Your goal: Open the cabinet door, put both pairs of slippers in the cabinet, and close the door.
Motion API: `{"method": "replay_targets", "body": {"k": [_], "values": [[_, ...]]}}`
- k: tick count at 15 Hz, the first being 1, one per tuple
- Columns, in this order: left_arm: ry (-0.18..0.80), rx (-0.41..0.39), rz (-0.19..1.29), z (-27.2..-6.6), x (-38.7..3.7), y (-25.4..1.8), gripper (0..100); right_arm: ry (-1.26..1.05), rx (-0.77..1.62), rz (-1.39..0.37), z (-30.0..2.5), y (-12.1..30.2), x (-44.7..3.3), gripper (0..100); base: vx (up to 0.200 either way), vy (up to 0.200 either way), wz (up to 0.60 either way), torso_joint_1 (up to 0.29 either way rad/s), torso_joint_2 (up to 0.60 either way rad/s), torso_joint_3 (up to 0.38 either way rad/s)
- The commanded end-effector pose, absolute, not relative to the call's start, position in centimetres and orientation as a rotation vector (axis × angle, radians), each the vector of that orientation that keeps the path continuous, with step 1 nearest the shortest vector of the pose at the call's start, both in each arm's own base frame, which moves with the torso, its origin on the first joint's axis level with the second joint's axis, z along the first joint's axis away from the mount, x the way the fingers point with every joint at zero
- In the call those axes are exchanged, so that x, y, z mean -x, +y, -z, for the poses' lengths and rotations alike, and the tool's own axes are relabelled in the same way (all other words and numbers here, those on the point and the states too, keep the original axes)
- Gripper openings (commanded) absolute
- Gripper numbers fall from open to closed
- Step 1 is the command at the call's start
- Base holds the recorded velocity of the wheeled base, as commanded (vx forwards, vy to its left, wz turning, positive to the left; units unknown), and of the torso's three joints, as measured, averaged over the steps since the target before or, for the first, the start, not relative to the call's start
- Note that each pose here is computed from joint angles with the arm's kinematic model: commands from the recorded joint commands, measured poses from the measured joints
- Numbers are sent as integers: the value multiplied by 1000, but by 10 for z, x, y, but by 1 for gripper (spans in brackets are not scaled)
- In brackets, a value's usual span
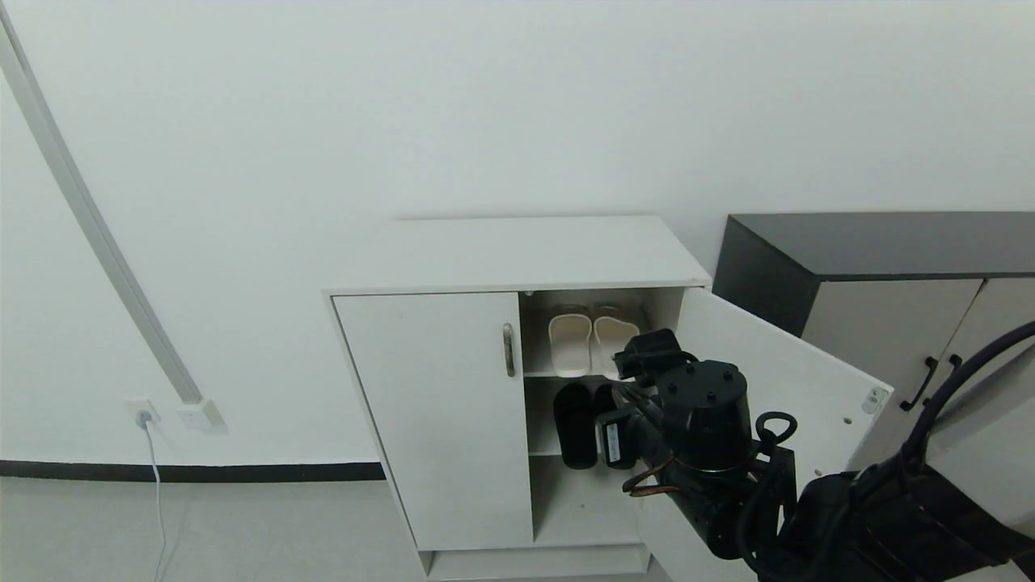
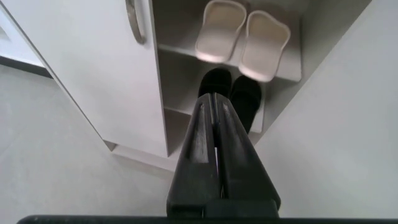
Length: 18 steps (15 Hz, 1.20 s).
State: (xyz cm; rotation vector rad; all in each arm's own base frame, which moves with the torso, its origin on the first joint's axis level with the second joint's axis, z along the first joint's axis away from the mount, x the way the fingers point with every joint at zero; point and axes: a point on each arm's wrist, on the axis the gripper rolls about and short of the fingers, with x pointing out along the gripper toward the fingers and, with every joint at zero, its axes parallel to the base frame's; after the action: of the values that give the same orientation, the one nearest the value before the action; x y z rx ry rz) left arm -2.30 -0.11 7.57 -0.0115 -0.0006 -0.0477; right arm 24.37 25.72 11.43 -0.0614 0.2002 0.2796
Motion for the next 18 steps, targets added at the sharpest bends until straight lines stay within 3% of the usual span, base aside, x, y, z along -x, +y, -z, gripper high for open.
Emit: {"method": "replay_targets", "body": {"k": [1, 11, 18], "values": [[0, 12, 48, -76, 23, -1, 0, 198, 60, -279, -115, 257, -244, 0, 0, 0, 0, 212, -535, -325], [-1, 12, 48, -76, 23, -1, 0, 208, 65, -283, -112, 255, -245, 0, 0, 0, 0, 244, -566, -323], [0, 14, 48, -76, 23, -1, 0, 214, 83, -282, -109, 254, -246, 0, 0, 0, 0, 155, -338, -177]]}}
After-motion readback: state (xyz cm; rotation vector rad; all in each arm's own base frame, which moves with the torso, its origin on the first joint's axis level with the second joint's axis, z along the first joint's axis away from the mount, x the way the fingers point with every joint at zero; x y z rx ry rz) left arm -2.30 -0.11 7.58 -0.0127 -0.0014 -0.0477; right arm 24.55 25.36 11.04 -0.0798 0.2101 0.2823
